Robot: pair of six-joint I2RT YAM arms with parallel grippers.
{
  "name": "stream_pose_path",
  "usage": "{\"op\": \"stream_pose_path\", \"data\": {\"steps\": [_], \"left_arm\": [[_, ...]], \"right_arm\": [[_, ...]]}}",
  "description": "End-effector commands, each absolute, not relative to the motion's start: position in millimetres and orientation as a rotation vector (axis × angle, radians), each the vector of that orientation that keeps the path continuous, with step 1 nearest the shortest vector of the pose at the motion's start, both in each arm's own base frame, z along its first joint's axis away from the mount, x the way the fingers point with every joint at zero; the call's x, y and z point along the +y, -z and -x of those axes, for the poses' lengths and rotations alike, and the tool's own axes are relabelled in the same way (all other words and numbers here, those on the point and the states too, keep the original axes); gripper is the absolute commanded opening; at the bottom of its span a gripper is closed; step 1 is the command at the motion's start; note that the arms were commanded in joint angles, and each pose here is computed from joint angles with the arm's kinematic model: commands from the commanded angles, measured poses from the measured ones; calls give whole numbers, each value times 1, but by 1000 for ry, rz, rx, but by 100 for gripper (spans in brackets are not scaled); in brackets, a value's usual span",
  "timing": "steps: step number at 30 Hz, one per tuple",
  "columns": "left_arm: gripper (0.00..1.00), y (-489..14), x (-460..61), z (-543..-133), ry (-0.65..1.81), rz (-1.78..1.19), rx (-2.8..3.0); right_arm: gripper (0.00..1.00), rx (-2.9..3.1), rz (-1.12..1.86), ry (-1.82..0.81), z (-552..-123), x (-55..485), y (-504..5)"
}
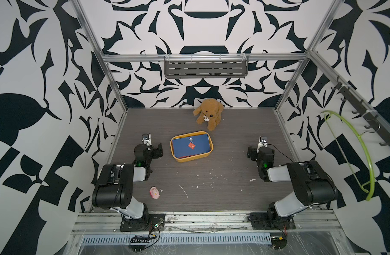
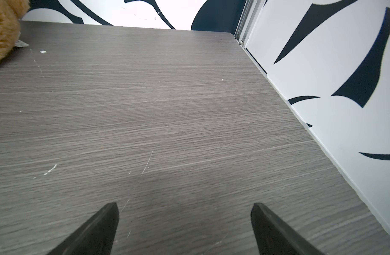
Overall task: Put the sealed envelopes into the storage box
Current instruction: Reset both arms
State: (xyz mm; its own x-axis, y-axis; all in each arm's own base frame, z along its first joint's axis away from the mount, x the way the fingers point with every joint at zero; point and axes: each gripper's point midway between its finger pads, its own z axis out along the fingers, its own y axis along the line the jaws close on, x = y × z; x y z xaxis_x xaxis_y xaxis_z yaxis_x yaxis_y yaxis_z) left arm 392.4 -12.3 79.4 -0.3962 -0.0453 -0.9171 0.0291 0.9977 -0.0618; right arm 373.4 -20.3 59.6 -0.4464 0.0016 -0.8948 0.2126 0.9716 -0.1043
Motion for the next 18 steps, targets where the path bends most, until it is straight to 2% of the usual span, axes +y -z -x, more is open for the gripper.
{"op": "stream_pose_path", "data": {"steps": [1, 17, 18], "left_arm": [[99, -87, -13, -395, 82, -4, 1951], [99, -87, -13, -394, 86, -8, 1950], [99, -88, -1, -394, 41, 66, 1942]], "right_arm": [[99, 1954, -157, 236, -382, -21, -78], [99, 1953, -158, 237, -382, -21, -79], [99, 1952, -158, 237, -382, -21, -79]]}}
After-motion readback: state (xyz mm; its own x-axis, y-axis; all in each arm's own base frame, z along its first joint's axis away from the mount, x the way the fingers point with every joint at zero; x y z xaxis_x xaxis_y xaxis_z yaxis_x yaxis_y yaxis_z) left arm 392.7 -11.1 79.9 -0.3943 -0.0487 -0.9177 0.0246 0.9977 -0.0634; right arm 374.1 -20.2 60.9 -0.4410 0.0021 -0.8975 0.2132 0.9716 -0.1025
